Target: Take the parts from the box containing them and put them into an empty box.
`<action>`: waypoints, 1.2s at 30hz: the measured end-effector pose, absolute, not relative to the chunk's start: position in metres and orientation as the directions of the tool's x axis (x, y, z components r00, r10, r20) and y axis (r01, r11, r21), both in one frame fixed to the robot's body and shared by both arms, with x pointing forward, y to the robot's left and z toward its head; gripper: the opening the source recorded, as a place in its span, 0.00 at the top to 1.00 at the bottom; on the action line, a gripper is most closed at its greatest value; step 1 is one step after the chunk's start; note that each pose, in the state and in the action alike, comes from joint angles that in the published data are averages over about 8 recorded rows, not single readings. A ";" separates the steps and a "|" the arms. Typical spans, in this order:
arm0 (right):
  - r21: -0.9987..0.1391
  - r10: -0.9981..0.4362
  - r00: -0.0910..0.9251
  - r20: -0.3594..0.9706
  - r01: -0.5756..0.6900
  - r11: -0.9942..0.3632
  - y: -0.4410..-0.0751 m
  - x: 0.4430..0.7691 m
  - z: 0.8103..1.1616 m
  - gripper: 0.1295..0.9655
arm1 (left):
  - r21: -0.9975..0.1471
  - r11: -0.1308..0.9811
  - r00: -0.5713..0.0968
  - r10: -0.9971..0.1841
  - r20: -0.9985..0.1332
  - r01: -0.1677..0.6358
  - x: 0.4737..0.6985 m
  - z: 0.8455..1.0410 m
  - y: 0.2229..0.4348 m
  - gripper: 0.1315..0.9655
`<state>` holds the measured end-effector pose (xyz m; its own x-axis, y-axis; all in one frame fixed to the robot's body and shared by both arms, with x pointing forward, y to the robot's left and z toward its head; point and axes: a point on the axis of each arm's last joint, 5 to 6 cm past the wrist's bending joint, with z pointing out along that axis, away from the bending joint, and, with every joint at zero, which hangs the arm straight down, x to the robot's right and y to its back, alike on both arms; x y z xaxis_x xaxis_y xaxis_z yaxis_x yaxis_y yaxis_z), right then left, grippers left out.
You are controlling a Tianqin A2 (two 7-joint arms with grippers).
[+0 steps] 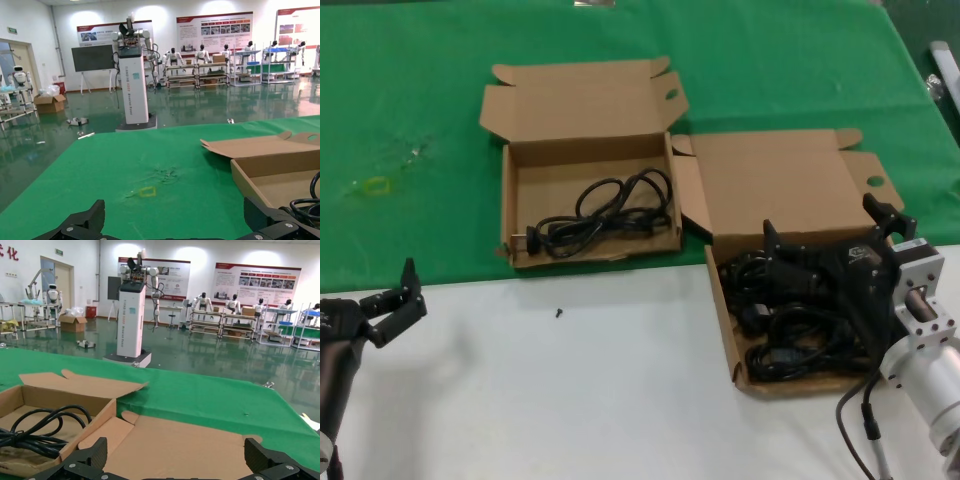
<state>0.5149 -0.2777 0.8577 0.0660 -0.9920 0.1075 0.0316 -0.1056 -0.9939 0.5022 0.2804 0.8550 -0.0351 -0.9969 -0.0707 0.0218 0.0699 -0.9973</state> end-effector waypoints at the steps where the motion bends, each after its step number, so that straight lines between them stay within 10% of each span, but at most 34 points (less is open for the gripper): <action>1: -0.994 -0.992 0.066 0.107 0.032 -0.106 -0.278 0.515 0.858 0.00 | -0.997 0.070 -0.035 -0.997 -0.071 0.022 0.502 0.855 0.280 0.00; 36: -0.994 -0.992 0.066 0.107 0.032 -0.106 -0.278 0.515 0.858 0.00 | -0.997 0.070 -0.035 -0.997 -0.071 0.022 0.502 0.855 0.280 0.00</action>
